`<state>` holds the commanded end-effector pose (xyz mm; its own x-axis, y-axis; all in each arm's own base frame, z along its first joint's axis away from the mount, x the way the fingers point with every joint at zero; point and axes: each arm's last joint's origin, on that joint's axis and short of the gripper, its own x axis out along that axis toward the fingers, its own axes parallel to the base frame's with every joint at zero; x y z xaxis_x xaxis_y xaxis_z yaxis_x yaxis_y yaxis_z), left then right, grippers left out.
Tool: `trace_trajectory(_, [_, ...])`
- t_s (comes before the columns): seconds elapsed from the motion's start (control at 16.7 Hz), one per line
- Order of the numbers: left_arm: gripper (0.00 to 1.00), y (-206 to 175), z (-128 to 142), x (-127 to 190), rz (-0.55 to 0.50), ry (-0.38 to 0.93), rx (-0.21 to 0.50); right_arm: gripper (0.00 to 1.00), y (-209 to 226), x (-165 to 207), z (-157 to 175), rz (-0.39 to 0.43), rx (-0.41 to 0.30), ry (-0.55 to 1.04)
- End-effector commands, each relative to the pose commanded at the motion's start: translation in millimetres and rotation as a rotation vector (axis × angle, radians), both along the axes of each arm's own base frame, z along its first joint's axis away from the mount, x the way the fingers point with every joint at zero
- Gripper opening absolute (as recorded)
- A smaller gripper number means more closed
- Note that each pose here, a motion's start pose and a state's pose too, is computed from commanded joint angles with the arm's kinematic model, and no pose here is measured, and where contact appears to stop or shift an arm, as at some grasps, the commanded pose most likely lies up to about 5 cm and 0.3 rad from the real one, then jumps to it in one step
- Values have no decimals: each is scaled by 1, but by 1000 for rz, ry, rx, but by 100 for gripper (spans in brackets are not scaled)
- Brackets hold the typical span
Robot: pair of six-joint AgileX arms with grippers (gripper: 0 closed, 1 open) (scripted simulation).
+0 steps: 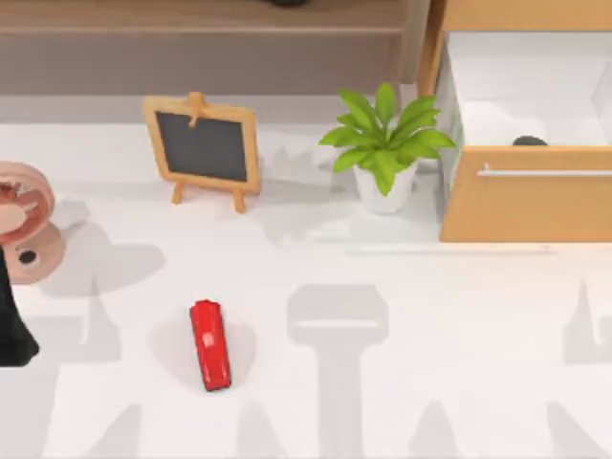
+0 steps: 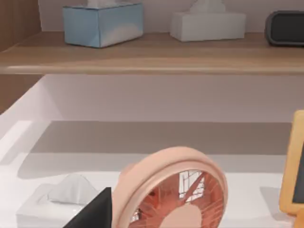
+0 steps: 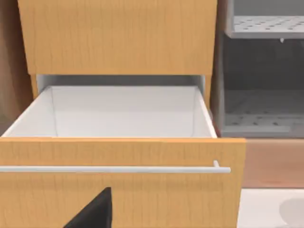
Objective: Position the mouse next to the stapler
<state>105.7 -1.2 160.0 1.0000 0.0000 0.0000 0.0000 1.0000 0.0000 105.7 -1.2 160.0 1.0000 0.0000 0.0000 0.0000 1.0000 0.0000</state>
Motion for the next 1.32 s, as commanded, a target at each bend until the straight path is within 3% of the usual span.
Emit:
trace_trajectory(0.36, [100, 0, 0, 0, 0, 0, 0, 100, 1, 2, 17, 5, 4, 67])
trace_trajectory(0.66, [100, 0, 0, 0, 0, 0, 0, 100, 4, 25, 80, 21, 14, 278])
trace_trajectory(0.96, [100, 0, 0, 0, 0, 0, 0, 100, 14, 109, 138, 38, 18, 604])
trace_trajectory(1.32, [100, 0, 0, 0, 0, 0, 0, 100, 36, 237, 135, 51, 7, 982])
